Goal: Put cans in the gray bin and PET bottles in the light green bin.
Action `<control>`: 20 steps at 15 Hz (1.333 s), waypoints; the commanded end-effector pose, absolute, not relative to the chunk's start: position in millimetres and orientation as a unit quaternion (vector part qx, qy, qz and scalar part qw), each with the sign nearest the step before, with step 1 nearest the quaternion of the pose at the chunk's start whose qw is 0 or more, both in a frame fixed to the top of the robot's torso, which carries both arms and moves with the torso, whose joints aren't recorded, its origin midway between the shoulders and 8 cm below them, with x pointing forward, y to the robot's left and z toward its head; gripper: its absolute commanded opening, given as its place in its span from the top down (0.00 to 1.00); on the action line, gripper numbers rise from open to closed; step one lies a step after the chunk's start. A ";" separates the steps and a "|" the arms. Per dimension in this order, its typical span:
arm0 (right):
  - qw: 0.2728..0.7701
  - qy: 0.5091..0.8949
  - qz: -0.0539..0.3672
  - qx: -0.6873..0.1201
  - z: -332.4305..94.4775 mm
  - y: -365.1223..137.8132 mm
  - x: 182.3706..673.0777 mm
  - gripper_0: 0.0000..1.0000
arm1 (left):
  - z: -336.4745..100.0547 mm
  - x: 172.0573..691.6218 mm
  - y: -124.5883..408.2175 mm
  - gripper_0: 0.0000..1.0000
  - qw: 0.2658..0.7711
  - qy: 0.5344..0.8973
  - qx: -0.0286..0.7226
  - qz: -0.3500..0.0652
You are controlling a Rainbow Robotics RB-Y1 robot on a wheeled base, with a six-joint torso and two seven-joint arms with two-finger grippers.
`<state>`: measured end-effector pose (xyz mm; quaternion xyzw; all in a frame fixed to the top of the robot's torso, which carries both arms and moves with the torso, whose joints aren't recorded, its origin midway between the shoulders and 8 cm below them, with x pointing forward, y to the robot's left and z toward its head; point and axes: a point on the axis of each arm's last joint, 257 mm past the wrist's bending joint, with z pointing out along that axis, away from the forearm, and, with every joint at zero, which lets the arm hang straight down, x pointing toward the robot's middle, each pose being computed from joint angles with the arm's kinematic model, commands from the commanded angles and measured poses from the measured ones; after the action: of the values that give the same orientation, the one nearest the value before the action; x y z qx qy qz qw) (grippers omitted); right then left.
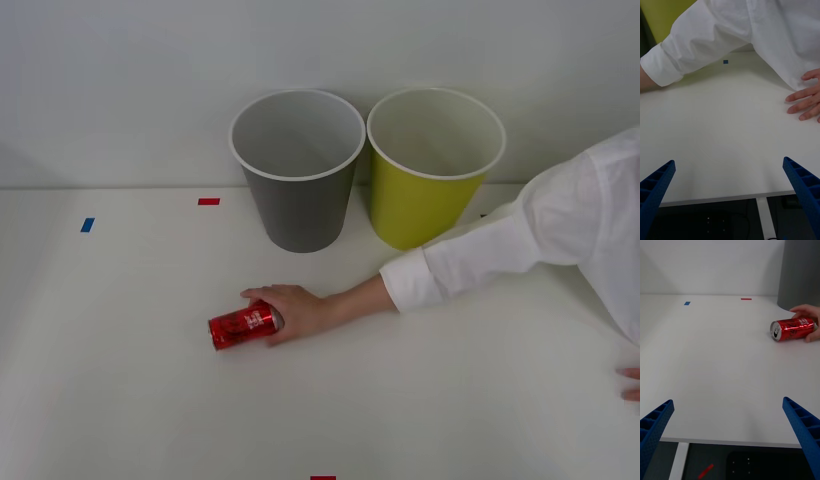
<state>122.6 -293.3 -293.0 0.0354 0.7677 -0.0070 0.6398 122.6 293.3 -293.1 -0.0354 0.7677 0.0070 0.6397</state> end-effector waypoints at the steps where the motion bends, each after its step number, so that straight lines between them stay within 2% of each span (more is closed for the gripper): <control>1: 0.661 0.750 -0.003 0.033 -284.0 -289.9 153.0 0.00 | -281.0 155.3 287.3 0.99 0.664 0.747 -0.029 -0.002; 20: 0.661 0.750 -0.003 0.033 -284.0 -289.9 153.0 0.00 | -281.0 155.3 287.3 0.99 0.664 0.747 -0.029 -0.002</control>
<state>130.8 -292.5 -290.8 0.0348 0.7629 -0.0059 0.6456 131.5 291.8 -290.1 -0.0337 0.7622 0.0046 0.6465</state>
